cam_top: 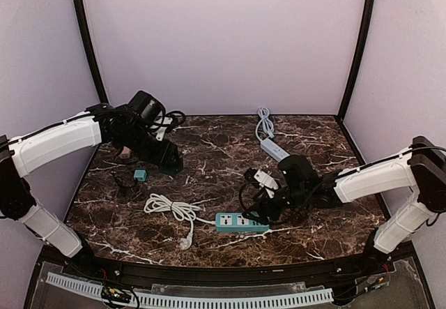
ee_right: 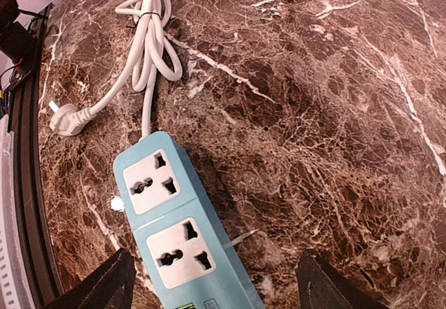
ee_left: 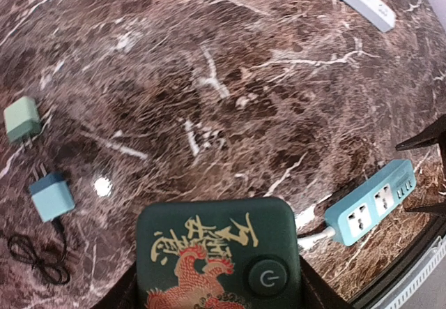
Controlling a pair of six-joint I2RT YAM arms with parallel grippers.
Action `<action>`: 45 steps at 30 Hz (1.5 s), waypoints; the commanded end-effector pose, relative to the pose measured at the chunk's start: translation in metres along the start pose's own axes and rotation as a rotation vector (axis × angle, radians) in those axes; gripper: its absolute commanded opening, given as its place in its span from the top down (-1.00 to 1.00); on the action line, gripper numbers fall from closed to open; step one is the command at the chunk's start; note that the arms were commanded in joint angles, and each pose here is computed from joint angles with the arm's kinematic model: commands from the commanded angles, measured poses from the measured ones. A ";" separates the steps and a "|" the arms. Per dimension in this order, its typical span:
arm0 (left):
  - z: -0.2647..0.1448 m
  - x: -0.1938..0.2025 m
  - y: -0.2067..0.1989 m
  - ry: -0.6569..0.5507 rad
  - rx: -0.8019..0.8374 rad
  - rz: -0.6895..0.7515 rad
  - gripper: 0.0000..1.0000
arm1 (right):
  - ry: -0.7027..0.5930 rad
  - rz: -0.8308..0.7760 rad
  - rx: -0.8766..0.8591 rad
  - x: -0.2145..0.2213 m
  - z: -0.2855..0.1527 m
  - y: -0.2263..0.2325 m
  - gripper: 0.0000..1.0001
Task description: Pull the plug off the socket
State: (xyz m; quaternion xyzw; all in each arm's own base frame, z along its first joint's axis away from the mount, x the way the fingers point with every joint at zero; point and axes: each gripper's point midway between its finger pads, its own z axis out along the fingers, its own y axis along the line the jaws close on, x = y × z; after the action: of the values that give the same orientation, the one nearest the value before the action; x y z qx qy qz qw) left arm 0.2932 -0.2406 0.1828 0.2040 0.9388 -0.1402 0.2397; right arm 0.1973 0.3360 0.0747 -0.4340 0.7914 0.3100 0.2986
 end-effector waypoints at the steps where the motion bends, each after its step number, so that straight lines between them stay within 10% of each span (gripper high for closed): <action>1: -0.020 0.022 0.041 0.032 -0.144 -0.168 0.77 | 0.070 -0.038 0.003 0.008 0.012 0.002 -0.59; 26: 0.103 0.015 0.098 0.394 -0.073 -0.308 0.74 | 0.123 -0.046 -0.006 0.016 0.024 0.003 -0.58; 45: 0.123 -0.001 0.102 0.368 -0.072 -0.313 -0.17 | 0.137 -0.041 0.028 0.017 0.025 -0.003 -0.71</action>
State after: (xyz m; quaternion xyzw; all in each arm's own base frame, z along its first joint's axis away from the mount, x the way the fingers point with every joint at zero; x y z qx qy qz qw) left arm 0.3818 -0.1955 0.0627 0.0695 0.9911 -0.1035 0.0458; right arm 0.1937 0.3396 0.0436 -0.4646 0.8060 0.2673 0.2512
